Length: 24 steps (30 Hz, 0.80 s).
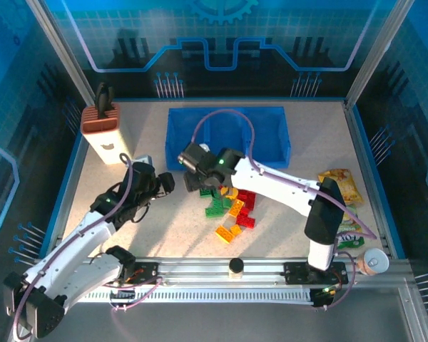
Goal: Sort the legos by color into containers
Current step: Place the lego in the container.
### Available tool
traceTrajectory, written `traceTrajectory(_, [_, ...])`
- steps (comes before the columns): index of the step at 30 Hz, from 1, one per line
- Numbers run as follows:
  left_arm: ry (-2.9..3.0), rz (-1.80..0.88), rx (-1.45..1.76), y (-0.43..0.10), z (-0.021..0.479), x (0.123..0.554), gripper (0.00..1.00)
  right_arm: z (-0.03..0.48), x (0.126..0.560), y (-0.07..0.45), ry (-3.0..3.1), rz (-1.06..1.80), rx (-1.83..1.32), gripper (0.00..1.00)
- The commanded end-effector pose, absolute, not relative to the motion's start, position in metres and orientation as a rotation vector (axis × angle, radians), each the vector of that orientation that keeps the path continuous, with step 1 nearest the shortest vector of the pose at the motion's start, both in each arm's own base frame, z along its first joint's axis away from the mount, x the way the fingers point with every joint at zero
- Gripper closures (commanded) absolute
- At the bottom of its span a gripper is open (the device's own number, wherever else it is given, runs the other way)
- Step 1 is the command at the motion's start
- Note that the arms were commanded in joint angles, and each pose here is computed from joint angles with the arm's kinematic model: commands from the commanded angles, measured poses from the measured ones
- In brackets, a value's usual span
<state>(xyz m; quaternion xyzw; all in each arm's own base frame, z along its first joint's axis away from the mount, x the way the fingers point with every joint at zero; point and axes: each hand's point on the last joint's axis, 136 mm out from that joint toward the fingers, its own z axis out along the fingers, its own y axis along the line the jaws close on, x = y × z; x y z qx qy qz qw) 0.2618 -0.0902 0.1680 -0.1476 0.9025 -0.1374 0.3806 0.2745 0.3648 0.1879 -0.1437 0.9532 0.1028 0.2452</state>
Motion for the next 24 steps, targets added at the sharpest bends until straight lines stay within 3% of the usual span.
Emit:
traceTrajectory(1, [2.344, -0.367, -0.389, -0.088, 0.155, 0.248, 0.29, 0.193, 0.297, 0.391, 2.555, 0.344, -0.522, 0.44])
traceTrajectory(15, [2.346, -0.424, -0.395, -0.083, 0.158, 0.220, 0.30, 0.151, 0.397, 0.433, 2.585, 0.394, -0.480, 0.45])
traceTrajectory(24, [2.333, -0.462, -0.390, -0.083, 0.165, 0.212, 0.30, 0.125, 0.420, 0.424, 2.604, 0.337, -0.417, 0.42])
